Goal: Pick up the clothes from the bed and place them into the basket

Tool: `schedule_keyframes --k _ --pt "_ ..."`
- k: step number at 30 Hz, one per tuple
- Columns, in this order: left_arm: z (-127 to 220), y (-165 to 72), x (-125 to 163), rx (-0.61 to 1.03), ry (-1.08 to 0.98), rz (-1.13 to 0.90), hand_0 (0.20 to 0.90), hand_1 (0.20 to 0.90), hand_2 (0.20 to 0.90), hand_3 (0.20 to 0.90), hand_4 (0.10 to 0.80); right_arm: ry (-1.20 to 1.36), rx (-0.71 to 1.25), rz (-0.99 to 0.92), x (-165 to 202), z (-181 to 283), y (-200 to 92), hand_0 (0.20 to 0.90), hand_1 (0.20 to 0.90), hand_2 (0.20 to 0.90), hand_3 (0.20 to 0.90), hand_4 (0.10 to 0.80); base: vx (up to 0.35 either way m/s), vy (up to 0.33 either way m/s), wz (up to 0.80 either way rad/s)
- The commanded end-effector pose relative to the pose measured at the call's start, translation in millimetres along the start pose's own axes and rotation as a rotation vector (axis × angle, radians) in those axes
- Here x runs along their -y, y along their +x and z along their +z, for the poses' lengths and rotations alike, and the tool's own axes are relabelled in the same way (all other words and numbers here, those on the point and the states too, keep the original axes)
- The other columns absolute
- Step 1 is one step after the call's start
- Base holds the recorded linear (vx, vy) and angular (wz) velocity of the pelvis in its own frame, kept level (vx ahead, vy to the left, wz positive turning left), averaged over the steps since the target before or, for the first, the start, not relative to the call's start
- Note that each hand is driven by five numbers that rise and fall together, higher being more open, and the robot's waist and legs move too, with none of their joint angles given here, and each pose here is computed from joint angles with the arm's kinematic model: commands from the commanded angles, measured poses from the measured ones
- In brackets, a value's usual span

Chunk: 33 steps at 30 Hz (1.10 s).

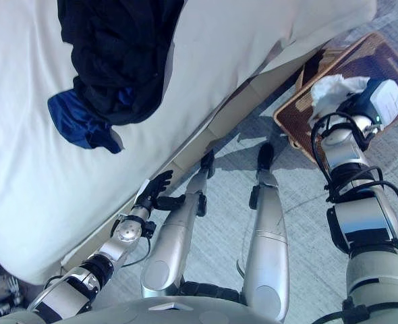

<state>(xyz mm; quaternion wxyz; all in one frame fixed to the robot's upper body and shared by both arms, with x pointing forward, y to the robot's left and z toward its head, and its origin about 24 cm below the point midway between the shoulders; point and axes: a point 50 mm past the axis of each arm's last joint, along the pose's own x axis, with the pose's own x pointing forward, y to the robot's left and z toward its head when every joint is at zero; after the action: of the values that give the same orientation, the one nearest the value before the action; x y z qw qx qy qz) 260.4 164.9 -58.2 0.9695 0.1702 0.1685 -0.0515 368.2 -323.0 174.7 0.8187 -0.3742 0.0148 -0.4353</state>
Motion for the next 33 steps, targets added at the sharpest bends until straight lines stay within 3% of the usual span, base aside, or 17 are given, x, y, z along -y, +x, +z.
schedule_keyframes --k 1,9,16,23,27,28,33 --pt "0.7 -4.4 -3.1 0.031 -0.028 0.027 0.900 0.900 0.900 0.900 0.800 -0.003 0.052 -0.179 39.4 11.1 21.7 0.900 0.900 0.900 0.900 0.800 -0.008 -0.011 0.13" --pt "-8.6 -5.3 -20.0 -0.018 -0.052 0.102 0.900 0.900 0.900 0.900 0.800 0.054 0.098 -0.067 16.7 9.5 -1.1 0.900 0.900 0.900 0.900 0.800 0.043 0.034 0.05" --pt "-31.3 -14.1 -49.6 -0.137 -0.050 0.177 0.900 0.900 0.900 0.900 0.800 0.061 0.059 -0.130 31.7 -45.9 -24.4 0.900 0.900 0.900 0.900 0.800 0.094 0.064 0.00" --pt "-69.7 -36.8 -41.4 -0.295 -0.022 0.148 0.900 0.900 0.900 0.900 0.800 0.092 0.130 -0.098 37.3 -56.3 -45.7 0.900 0.900 0.900 0.900 0.800 0.217 0.143 0.03" --pt "-84.2 -47.2 -29.3 -0.358 -0.006 0.116 0.900 0.900 0.900 0.900 0.800 0.137 0.308 0.015 26.4 -34.9 -59.7 0.900 0.900 0.900 0.900 0.800 0.219 0.163 0.03" --pt "-95.9 -56.4 -21.2 -0.408 0.004 0.085 0.900 0.900 0.900 0.900 0.800 0.154 0.433 0.168 10.1 -22.2 -78.1 0.900 0.900 0.900 0.900 0.800 0.237 0.218 -0.01" --pt "-116.1 -75.4 -10.0 -0.497 0.029 0.035 0.900 0.900 0.900 0.900 0.800 -0.004 0.488 0.515 -33.0 -41.8 -115.1 0.900 0.900 0.900 0.900 0.800 0.282 0.153 0.17"
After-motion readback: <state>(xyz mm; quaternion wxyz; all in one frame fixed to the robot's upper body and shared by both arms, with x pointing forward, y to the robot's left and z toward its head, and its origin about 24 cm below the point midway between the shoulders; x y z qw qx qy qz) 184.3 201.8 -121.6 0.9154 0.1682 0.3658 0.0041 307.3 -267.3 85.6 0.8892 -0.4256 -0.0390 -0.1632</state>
